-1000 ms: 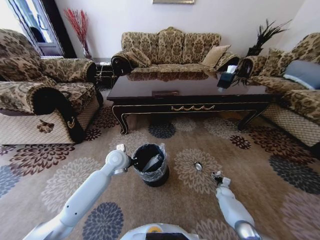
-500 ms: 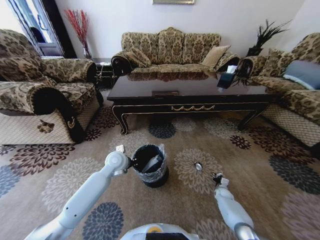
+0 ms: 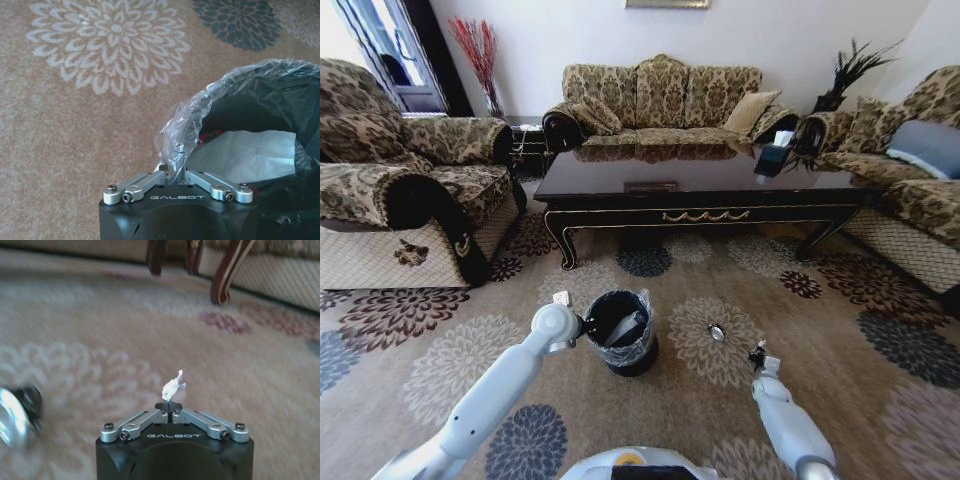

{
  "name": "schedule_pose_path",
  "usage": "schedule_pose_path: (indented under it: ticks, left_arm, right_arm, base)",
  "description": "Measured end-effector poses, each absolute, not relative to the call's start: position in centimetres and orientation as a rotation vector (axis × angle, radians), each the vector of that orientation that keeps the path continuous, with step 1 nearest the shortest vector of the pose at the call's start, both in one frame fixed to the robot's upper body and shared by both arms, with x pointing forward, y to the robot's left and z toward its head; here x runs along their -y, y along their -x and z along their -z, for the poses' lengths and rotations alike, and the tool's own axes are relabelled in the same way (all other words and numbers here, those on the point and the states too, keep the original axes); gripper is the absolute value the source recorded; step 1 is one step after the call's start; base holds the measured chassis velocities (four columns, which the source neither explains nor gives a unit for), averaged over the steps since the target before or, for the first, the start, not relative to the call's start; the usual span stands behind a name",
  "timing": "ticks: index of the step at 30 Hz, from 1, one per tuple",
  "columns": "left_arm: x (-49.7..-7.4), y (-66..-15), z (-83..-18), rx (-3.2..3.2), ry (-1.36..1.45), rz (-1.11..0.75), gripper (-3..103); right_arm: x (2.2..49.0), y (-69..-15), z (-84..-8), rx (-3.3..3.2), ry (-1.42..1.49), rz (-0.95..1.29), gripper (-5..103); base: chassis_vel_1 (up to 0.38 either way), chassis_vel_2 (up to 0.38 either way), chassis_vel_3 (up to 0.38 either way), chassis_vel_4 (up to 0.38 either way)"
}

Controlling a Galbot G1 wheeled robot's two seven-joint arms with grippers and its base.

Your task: Move to the front of the table and pick up the trash from the floor, then place it into the trash bin.

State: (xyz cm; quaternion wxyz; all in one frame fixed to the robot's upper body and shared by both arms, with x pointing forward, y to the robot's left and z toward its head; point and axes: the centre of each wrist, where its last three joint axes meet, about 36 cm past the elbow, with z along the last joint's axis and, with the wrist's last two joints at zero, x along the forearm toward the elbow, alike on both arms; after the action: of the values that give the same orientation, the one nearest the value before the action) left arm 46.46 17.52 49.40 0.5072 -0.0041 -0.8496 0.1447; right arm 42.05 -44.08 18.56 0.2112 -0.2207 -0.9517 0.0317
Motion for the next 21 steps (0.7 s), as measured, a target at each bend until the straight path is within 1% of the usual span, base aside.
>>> schedule_pose_path:
  ticks: [3, 5, 7, 11, 12, 15, 21]
  left_arm:
    - [-17.3, -46.3, -49.3, 2.046, 0.015, -0.348, 0]
    - [-17.0, -46.1, -49.0, 2.041, 0.018, -0.345, 0]
    - [-16.8, -46.0, -48.9, 2.039, 0.020, -0.345, 0]
    - [-15.8, -45.9, -48.9, 2.040, 0.040, -0.336, 0]
    - [-15.8, -45.9, -48.9, 2.040, 0.040, -0.336, 0]
    - [-14.6, -46.1, -49.0, 2.043, 0.059, -0.324, 0]
    - [-12.6, -46.2, -48.8, 2.043, 0.091, -0.291, 0]
  right_arm:
    - [43.1, -42.0, -20.8, 2.718, 0.573, -0.082, 0]
    - [41.0, -41.7, -23.8, 2.827, 0.491, -0.081, 0]
    - [40.4, -41.4, -24.7, 2.863, 0.458, -0.098, 0]
    - [37.7, -39.0, -27.6, 2.965, 0.307, -0.229, 0]
    - [37.7, -39.0, -27.6, 2.965, 0.307, -0.229, 0]
    - [35.4, -37.3, -29.8, 3.027, 0.211, -0.260, 0]
    - [32.7, -35.3, -33.7, 3.122, 0.078, -0.283, 0]
  base:
    - [0.000, 0.000, 0.000, 0.000]
    - [0.000, 0.000, 0.000, 0.000]
    - [0.000, 0.000, 0.000, 0.000]
    - [0.000, 0.000, 0.000, 0.000]
    - [0.000, 0.000, 0.000, 0.000]
    - [0.000, 0.000, 0.000, 0.000]
    - [0.000, 0.000, 0.000, 0.000]
